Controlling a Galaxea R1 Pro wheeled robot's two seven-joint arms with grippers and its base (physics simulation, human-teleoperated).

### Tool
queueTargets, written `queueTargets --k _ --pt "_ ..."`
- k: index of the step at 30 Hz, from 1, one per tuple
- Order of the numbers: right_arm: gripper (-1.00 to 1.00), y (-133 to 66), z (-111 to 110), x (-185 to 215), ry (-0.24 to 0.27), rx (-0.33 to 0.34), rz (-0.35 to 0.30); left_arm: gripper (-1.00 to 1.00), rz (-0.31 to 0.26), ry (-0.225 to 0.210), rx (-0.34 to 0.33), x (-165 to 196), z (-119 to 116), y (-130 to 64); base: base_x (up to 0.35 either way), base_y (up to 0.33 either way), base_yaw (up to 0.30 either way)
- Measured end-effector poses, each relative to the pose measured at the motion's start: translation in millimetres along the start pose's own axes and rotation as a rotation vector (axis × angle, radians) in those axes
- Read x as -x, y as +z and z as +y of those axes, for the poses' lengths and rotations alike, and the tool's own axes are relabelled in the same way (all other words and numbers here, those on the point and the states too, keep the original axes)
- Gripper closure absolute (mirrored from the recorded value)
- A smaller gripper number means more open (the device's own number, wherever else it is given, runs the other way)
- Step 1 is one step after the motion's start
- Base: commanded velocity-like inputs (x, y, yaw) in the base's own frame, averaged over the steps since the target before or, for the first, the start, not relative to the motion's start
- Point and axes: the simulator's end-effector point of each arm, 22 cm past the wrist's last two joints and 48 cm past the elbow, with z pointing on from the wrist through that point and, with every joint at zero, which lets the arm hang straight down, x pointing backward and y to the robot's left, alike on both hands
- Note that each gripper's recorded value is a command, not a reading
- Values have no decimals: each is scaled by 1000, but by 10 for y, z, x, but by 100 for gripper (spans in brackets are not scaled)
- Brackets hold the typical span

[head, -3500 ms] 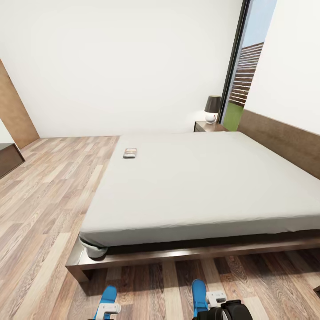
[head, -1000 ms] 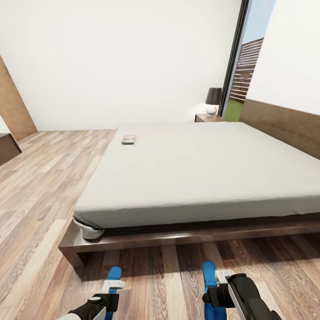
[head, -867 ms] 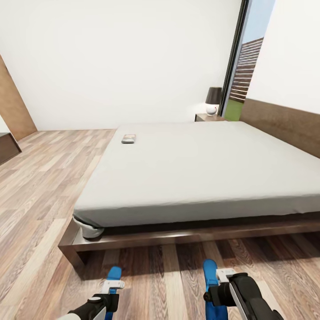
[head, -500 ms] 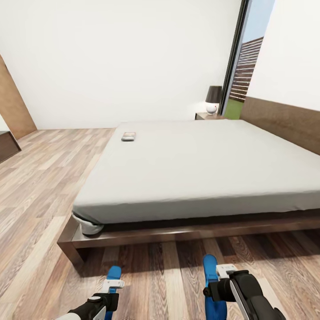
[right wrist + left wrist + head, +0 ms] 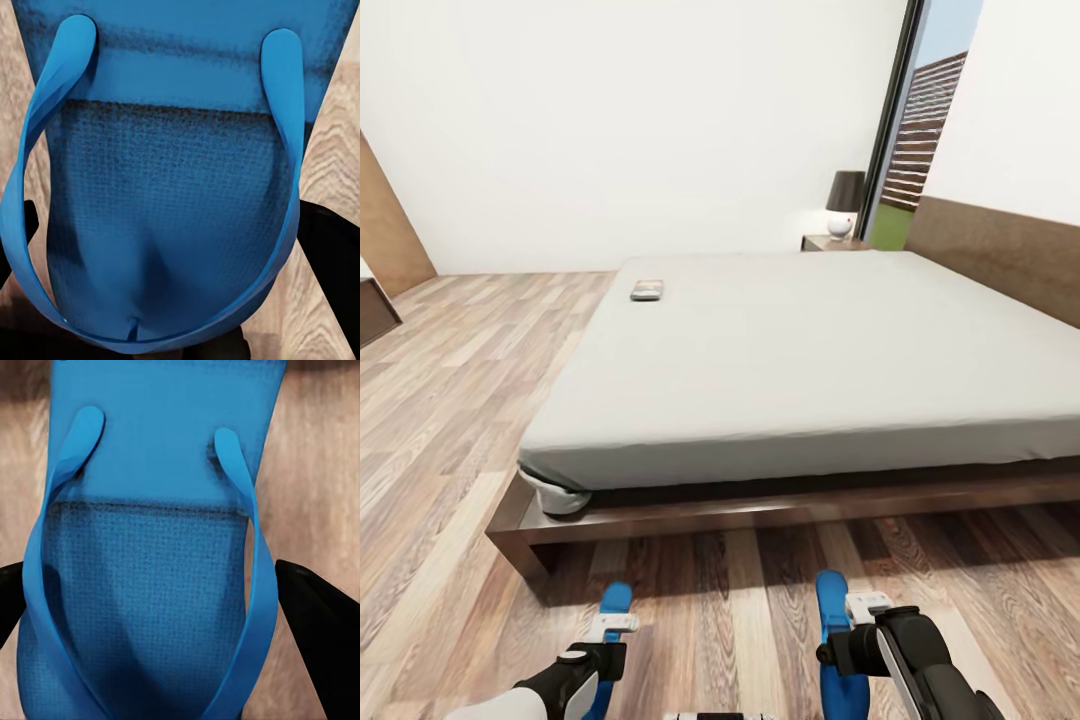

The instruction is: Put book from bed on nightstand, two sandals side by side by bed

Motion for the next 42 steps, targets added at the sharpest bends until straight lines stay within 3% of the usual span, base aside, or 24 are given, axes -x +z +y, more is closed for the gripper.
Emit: queueTargets --k 12,25,42 --pt "100 171 -7 -140 5 4 48 100 19 1 25 -83 136 135 0 0 0" --pt "100 135 -11 -57 2 2 26 100 -70 -2 40 346 207 158 0 0 0" --pt "100 111 -9 -21 0 2 15 100 -95 -4 40 440 209 153 29 26 0"
